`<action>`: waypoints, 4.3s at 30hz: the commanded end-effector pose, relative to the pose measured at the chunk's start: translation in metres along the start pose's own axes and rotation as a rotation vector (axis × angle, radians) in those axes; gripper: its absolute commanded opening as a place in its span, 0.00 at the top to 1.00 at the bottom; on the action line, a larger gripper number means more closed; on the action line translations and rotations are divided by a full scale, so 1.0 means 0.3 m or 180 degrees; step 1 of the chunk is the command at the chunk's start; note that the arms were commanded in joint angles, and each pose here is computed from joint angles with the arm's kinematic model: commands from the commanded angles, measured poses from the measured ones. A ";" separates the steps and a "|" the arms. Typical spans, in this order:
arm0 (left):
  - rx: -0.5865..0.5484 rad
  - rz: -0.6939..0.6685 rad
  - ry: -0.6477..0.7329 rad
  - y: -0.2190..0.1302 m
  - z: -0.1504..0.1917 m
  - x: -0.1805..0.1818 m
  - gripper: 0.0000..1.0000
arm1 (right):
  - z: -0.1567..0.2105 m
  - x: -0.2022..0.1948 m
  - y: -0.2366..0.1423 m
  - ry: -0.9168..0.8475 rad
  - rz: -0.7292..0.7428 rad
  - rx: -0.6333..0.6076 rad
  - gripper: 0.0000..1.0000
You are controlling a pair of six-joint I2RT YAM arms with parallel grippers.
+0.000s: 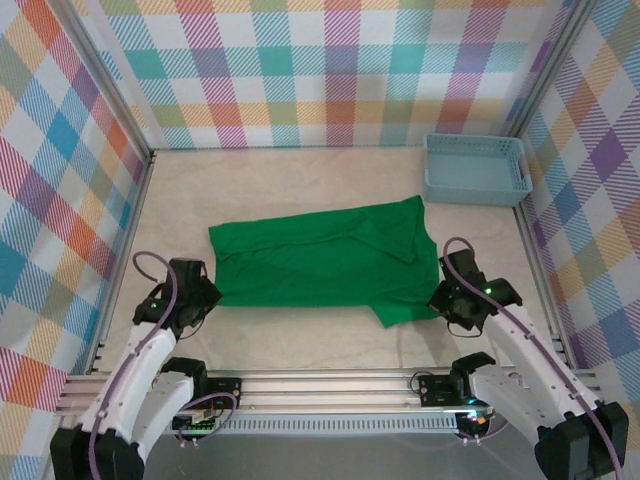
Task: Fold the inside-out t-shirt
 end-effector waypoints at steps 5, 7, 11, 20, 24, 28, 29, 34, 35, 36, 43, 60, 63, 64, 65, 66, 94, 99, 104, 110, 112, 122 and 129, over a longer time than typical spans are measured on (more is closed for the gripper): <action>0.0075 -0.0167 -0.0014 0.017 -0.032 -0.039 1.00 | -0.185 0.169 -0.121 -0.0370 -0.0176 -0.0389 1.00; 0.0014 -0.0178 -0.0007 0.019 -0.072 -0.080 1.00 | -0.241 0.232 -0.117 -0.0468 -0.0176 -0.0419 1.00; -0.0143 -0.0276 0.0029 0.027 -0.151 -0.144 1.00 | -0.335 0.336 -0.090 -0.0623 -0.0205 -0.0547 1.00; -0.0292 -0.0493 0.0089 0.103 -0.268 -0.239 1.00 | -0.517 0.526 0.012 -0.0886 -0.0059 -0.0713 1.00; -0.0308 -0.0589 0.0076 0.150 -0.303 -0.260 1.00 | -0.568 0.583 0.077 -0.0925 0.0001 -0.0702 1.00; -0.0309 -0.0698 0.0074 0.196 -0.329 -0.267 1.00 | -0.609 0.620 0.138 -0.0908 0.0063 -0.0682 1.00; -0.0312 -0.0720 0.0073 0.205 -0.334 -0.268 1.00 | -0.613 0.624 0.151 -0.0904 0.0073 -0.0665 1.00; -0.0193 -0.0728 0.0157 0.277 -0.334 -0.284 1.00 | -0.619 0.604 0.221 -0.0824 0.0257 -0.0632 1.00; -0.0170 -0.0727 0.0174 0.291 -0.335 -0.287 1.00 | -0.618 0.596 0.237 -0.0808 0.0281 -0.0620 1.00; -0.0149 -0.0762 0.0189 0.304 -0.335 -0.284 1.00 | -0.623 0.587 0.249 -0.0773 0.0297 -0.0613 1.00; -0.0051 -0.0828 0.0169 0.385 -0.348 -0.256 1.00 | -0.676 0.569 0.295 -0.0685 0.0308 -0.0666 1.00; 0.0057 -0.0934 0.0329 0.376 -0.417 -0.303 0.61 | -0.706 0.585 0.292 -0.0832 0.0418 -0.0634 0.55; -0.0116 -0.0850 0.0360 0.278 -0.440 -0.313 0.47 | -0.691 0.561 0.221 -0.0884 0.0348 -0.0730 0.41; -0.0165 -0.0802 0.0363 0.247 -0.436 -0.315 0.44 | -0.677 0.554 0.204 -0.0927 0.0271 -0.0748 0.35; -0.0204 -0.0747 0.0380 0.224 -0.430 -0.319 0.43 | -0.656 0.543 0.201 -0.0957 0.0221 -0.0716 0.31; -0.0227 -0.0680 0.0403 0.207 -0.417 -0.322 0.41 | -0.637 0.531 0.202 -0.0958 0.0173 -0.0687 0.25; 0.0843 -0.0552 0.0410 0.567 -0.225 -0.281 0.29 | -0.557 0.489 0.491 -0.1007 -0.0185 0.0357 0.00; 0.0848 -0.0543 0.0402 0.561 -0.218 -0.276 0.29 | -0.527 0.509 0.505 -0.1003 -0.0310 0.0485 0.00; 0.0826 -0.0540 0.0371 0.545 -0.208 -0.263 0.29 | -0.499 0.514 0.550 -0.1034 -0.0141 0.0639 0.01; 0.0828 -0.0568 0.0324 0.526 -0.182 -0.230 0.29 | -0.461 0.550 0.580 -0.1100 -0.0138 0.0805 0.22; 0.0824 -0.0595 0.0315 0.524 -0.169 -0.212 0.28 | -0.449 0.561 0.587 -0.1097 -0.0173 0.0869 0.35; 0.0867 -0.0587 0.0234 0.493 -0.105 -0.157 0.28 | -0.365 0.598 0.581 -0.1293 -0.0204 0.0970 0.60; 0.0790 -0.0592 0.0258 0.453 -0.089 -0.148 0.28 | -0.394 0.569 0.539 -0.1254 -0.0046 0.0717 0.89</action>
Point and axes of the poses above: each hand's point on the last joint's axis, 136 mm out from that joint toward the fingers, its own y axis out along the fingers, its own x axis along the line the jaws close on, z = x × y, the point moved 5 cm from there along -y, back along the fingers, and after that the axes turned 1 degree about -y, right-handed, at the moved point
